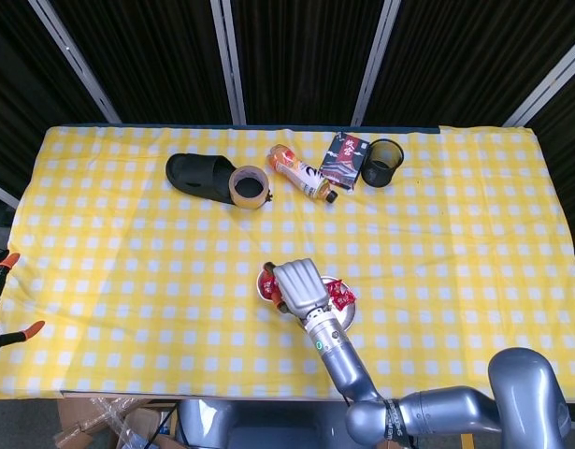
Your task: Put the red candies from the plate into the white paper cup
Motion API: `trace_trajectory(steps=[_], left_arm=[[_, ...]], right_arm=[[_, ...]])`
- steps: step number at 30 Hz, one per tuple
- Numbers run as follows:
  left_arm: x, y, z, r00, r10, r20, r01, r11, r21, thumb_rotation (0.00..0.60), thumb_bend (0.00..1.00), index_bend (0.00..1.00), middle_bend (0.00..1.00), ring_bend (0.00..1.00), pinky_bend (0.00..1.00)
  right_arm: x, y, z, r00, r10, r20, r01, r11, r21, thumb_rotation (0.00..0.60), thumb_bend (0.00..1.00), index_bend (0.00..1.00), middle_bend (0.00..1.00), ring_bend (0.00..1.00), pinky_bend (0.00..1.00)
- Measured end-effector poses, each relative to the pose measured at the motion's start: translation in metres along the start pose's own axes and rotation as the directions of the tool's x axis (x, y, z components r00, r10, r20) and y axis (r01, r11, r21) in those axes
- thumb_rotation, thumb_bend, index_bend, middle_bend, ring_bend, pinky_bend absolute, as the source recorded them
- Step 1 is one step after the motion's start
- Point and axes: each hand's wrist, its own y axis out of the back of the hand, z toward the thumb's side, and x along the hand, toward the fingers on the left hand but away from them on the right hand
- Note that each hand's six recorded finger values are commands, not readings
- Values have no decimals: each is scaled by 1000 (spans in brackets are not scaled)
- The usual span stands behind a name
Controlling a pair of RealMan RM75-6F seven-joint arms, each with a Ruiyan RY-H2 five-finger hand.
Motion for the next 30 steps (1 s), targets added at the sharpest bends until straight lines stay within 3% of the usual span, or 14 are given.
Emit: trace_trajectory(steps=[16,24,30], left_arm=[[-2,0,3,1000,11,11,-11,1000,9,600,46,0,0,0,0],[-3,-2,8,1000,0,23,0,1000,-2,600,46,0,0,0,0],[-4,0,9,999,16,28,-16,1000,-1,600,47,0,0,0,0]], right_arm=[[67,14,-67,999,-7,46,4,998,61,600,416,409,790,940,837],[116,-8,-89,998,54,37,-55,998,18,600,410,314,790,940,837],[123,-27,-87,997,71,26,-71,997,11,600,404,268,790,940,837]])
